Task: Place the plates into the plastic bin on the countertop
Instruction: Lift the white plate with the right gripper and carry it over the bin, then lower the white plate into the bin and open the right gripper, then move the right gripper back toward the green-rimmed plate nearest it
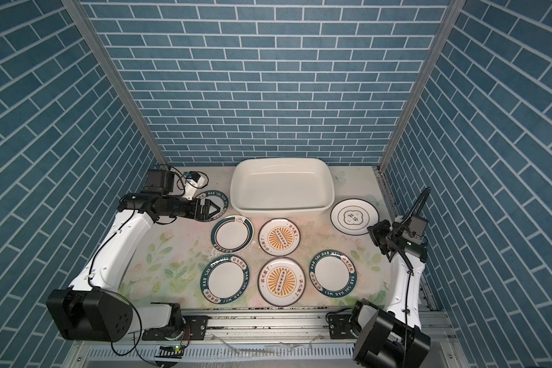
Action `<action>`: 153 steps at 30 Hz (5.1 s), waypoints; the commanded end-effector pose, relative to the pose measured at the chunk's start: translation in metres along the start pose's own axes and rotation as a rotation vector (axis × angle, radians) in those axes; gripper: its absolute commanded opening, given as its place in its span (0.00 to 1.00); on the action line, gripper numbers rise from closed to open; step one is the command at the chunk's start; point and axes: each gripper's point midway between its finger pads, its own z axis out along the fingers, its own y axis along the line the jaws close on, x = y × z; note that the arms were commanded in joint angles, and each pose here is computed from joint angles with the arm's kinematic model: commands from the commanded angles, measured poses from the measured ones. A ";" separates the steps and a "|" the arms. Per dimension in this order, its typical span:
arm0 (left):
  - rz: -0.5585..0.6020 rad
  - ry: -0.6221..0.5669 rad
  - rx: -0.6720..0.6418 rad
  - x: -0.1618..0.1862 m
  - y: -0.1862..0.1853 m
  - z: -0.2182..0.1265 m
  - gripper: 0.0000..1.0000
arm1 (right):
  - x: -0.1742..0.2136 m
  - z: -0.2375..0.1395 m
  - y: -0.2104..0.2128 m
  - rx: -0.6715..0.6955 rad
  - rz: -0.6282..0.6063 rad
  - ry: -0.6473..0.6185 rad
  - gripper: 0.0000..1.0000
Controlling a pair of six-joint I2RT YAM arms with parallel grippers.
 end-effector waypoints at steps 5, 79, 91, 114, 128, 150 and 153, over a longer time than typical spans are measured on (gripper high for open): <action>0.019 -0.030 0.003 -0.006 -0.006 -0.008 1.00 | -0.016 -0.015 0.035 -0.072 -0.027 -0.024 0.02; 0.003 -0.058 -0.063 -0.002 0.007 -0.014 0.99 | 0.218 0.360 0.245 -0.198 -0.471 0.576 0.04; 0.012 -0.053 -0.045 0.002 0.004 -0.013 0.99 | 0.227 0.369 0.221 -0.140 -0.455 0.623 0.20; 0.019 -0.063 -0.055 -0.001 0.004 -0.017 1.00 | 0.110 0.205 0.330 -0.125 -0.764 0.132 0.36; 0.032 -0.067 -0.009 -0.002 -0.007 -0.021 1.00 | 0.083 0.036 0.178 0.067 -0.555 0.045 0.35; 0.022 -0.058 0.070 -0.006 -0.020 -0.017 0.99 | 0.130 -0.061 -0.111 0.819 0.013 0.171 0.43; 0.029 -0.056 0.077 -0.009 -0.021 -0.018 1.00 | 0.141 -0.055 -0.127 0.823 0.061 0.206 0.43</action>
